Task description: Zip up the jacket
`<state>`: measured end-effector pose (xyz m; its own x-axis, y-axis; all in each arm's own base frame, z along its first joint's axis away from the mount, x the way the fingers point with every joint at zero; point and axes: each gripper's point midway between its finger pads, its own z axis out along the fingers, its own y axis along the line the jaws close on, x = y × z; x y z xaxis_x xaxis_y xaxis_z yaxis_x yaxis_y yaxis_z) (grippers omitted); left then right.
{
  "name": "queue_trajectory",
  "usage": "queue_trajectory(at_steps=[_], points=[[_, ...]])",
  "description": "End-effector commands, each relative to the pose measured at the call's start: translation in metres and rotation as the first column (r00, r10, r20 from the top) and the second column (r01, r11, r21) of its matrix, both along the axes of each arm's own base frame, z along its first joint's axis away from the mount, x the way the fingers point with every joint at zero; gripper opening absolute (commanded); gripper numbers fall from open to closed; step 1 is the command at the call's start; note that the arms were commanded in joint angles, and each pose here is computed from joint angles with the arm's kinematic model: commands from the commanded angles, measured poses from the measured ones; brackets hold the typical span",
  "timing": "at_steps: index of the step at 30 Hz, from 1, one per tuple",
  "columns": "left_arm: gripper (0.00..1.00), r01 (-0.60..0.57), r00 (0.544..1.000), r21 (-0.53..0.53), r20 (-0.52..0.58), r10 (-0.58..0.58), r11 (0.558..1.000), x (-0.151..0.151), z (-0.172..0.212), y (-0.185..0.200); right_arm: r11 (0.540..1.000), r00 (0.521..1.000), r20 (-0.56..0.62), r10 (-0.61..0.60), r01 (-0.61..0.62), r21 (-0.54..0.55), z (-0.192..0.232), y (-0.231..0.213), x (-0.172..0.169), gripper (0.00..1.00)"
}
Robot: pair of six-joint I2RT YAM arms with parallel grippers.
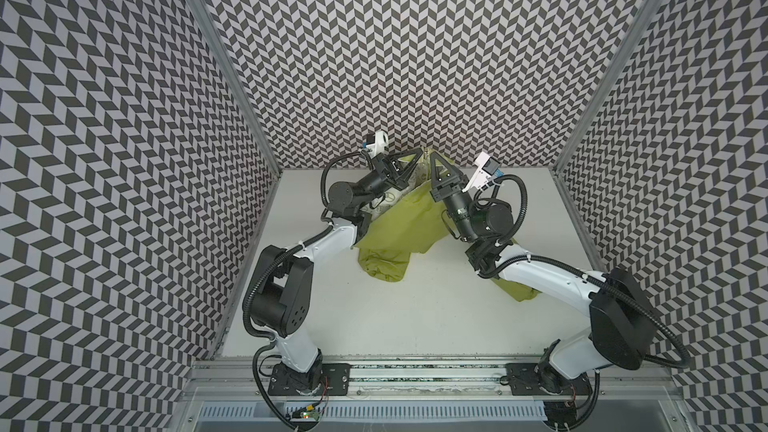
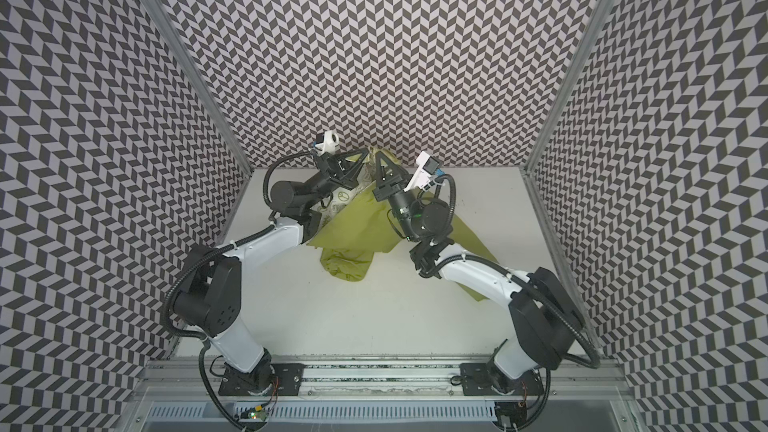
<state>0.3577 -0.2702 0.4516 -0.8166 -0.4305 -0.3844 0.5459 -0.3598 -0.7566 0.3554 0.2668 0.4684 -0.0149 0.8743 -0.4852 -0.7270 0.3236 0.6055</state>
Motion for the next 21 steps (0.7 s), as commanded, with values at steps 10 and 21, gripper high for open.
queue_trajectory(at_steps=[10, 21], points=[[0.00, -0.073, 0.996, -0.136, 0.042, 0.080, 0.988, 0.003, 0.037, 0.025, 0.996, 0.995, -0.054, 0.089, -0.090, -0.017, -0.025, 0.012, -0.011, 0.00], [0.00, -0.128, 0.991, -0.114, -0.052, 0.123, 0.985, 0.022, 0.001, 0.028, 0.992, 0.980, -0.160, 0.118, -0.125, -0.031, -0.055, 0.014, -0.010, 0.01]])
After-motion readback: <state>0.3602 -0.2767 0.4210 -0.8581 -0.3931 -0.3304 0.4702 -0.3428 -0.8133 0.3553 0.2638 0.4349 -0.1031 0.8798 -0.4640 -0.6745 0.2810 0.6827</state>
